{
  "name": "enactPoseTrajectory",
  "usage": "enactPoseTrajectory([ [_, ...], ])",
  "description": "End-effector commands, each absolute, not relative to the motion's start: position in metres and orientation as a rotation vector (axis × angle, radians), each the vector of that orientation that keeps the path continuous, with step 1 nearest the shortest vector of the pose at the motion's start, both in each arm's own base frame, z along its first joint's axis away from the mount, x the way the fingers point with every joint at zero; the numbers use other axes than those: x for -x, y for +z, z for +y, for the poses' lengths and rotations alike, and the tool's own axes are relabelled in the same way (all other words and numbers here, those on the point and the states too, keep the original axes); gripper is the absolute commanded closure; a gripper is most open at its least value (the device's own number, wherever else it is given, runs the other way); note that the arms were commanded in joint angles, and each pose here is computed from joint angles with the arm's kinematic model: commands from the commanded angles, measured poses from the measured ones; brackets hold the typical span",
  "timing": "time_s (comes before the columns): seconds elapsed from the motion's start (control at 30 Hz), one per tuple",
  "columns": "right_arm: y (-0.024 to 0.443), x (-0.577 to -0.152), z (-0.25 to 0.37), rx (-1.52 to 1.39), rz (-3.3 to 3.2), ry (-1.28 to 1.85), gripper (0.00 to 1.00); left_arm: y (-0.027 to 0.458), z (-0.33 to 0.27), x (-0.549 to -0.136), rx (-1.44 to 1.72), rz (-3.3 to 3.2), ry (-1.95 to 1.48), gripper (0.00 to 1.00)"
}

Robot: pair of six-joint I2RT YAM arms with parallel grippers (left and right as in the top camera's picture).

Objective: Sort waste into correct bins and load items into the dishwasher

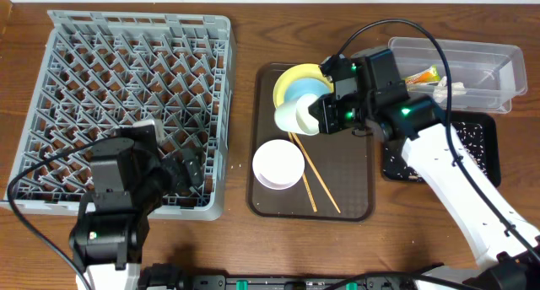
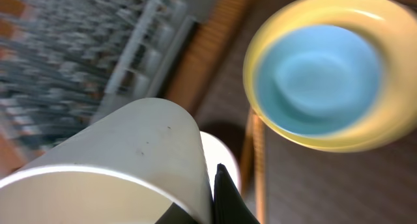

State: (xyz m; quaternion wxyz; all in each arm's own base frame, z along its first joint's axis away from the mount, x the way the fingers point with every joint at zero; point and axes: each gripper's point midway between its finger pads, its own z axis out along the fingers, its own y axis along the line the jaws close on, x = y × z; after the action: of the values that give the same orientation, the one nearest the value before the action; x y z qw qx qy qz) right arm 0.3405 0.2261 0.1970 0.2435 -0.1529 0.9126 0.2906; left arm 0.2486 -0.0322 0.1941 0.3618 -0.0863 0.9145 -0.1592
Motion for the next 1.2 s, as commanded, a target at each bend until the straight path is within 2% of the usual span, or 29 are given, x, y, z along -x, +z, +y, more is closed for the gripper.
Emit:
enactPoseTrajectory([
  [0.0,0.228,-0.318,0.258,0.562,2.378,1.212,0.99,0.209,-0.074,-0.256,0.216,2.333,-0.778,0.06],
  [0.23,0.247,-0.309,0.270,0.641,2.285,1.361,0.99,0.240,-0.132,-0.266,-0.088,2.191,-1.316,0.06],
  [0.43,0.264,-0.302,0.278,0.717,2.185,1.468,0.99,0.273,-0.155,-0.261,-0.354,1.988,-1.668,0.06],
  [0.97,0.279,-0.298,0.284,0.756,2.110,1.552,0.98,0.301,-0.202,-0.243,-0.679,1.842,-1.766,0.07],
  [1.17,0.279,-0.298,0.284,0.756,2.110,1.552,0.98,0.311,-0.207,-0.242,-0.716,1.804,-1.764,0.12],
])
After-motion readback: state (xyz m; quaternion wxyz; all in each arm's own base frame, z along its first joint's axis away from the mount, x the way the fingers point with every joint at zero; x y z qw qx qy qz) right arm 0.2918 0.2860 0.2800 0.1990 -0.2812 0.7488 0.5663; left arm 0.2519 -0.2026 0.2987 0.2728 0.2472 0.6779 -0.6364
